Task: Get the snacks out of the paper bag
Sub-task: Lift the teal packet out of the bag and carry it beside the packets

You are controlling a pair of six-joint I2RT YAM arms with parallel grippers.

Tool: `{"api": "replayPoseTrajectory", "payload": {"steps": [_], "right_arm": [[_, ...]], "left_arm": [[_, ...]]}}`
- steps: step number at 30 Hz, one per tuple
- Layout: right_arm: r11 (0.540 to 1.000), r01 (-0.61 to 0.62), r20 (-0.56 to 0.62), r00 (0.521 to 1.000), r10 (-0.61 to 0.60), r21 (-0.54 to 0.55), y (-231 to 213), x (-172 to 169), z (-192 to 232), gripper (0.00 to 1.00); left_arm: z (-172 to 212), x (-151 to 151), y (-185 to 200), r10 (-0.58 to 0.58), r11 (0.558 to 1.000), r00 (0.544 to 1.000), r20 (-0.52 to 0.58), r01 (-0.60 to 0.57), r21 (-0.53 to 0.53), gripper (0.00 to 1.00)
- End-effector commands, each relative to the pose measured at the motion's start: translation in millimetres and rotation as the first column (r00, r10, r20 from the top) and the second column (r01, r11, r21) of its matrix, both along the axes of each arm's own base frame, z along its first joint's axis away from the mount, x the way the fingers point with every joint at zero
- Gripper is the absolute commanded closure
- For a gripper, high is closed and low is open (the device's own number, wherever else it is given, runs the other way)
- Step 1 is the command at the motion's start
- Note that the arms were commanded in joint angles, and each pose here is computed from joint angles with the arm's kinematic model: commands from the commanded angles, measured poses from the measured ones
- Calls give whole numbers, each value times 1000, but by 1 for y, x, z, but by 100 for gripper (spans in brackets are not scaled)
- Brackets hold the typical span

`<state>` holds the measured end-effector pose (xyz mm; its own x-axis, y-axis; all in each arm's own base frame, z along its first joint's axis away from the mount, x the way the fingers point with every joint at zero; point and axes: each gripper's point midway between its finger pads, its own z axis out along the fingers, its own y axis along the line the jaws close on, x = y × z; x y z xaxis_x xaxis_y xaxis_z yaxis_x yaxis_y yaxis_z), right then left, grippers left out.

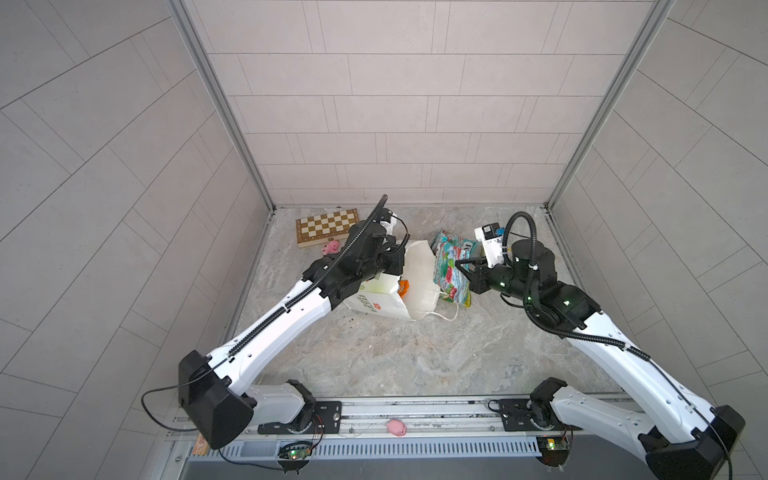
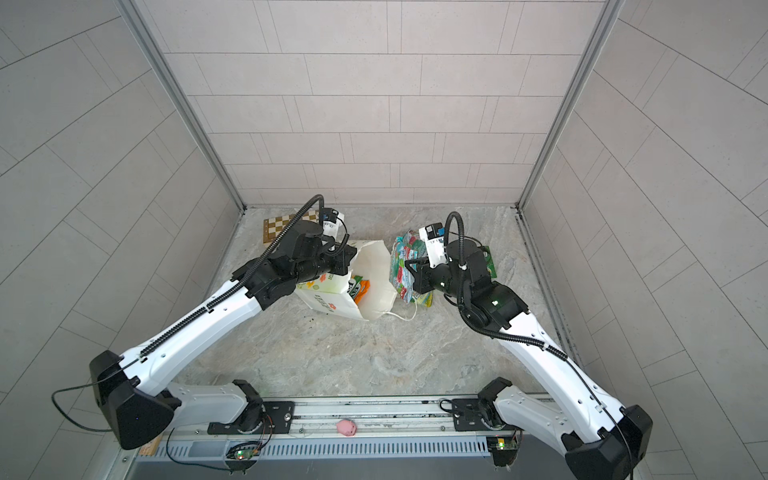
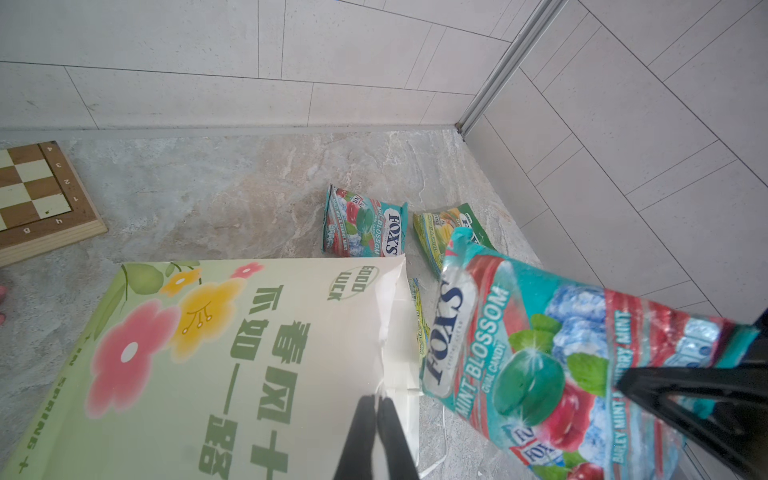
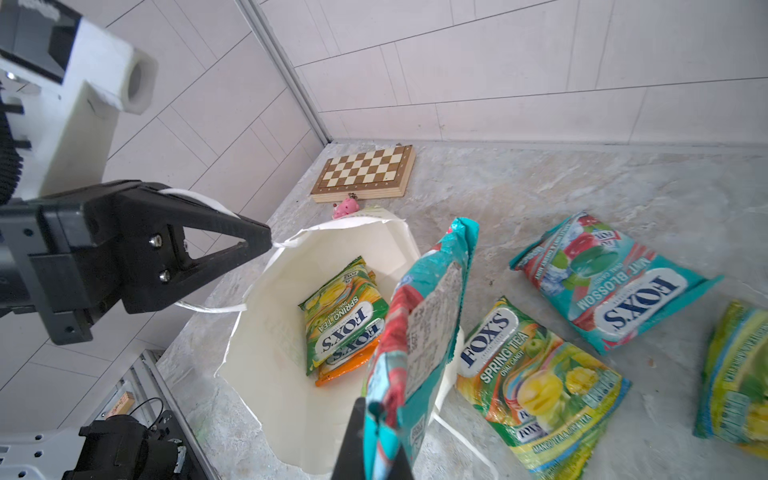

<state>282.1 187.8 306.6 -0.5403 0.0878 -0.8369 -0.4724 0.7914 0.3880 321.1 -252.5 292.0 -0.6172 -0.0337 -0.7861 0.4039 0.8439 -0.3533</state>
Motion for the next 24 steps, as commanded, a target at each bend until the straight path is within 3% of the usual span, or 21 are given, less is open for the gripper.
{"api": "replayPoseTrajectory", "payload": {"steps": [1, 14, 19, 24], "right_arm": [[999, 33, 21, 999, -33, -23, -21, -2, 11, 100], [966, 187, -205, 953, -223, -180, -102, 2, -53, 100], [951, 177, -290, 924, -250, -255, -115, 1, -81, 100], [956, 145, -355, 906, -232, -255, -114, 7, -101, 100]], "left_arm": [[4, -1, 2, 5, 1000, 1000, 7, -5, -2, 100], [9, -3, 1, -5, 1000, 1000, 14, 6, -12, 100], [9, -3, 1, -7, 1000, 1000, 15, 8, -11, 100], [11, -4, 1, -8, 1000, 1000, 19, 8, -12, 100]]}}
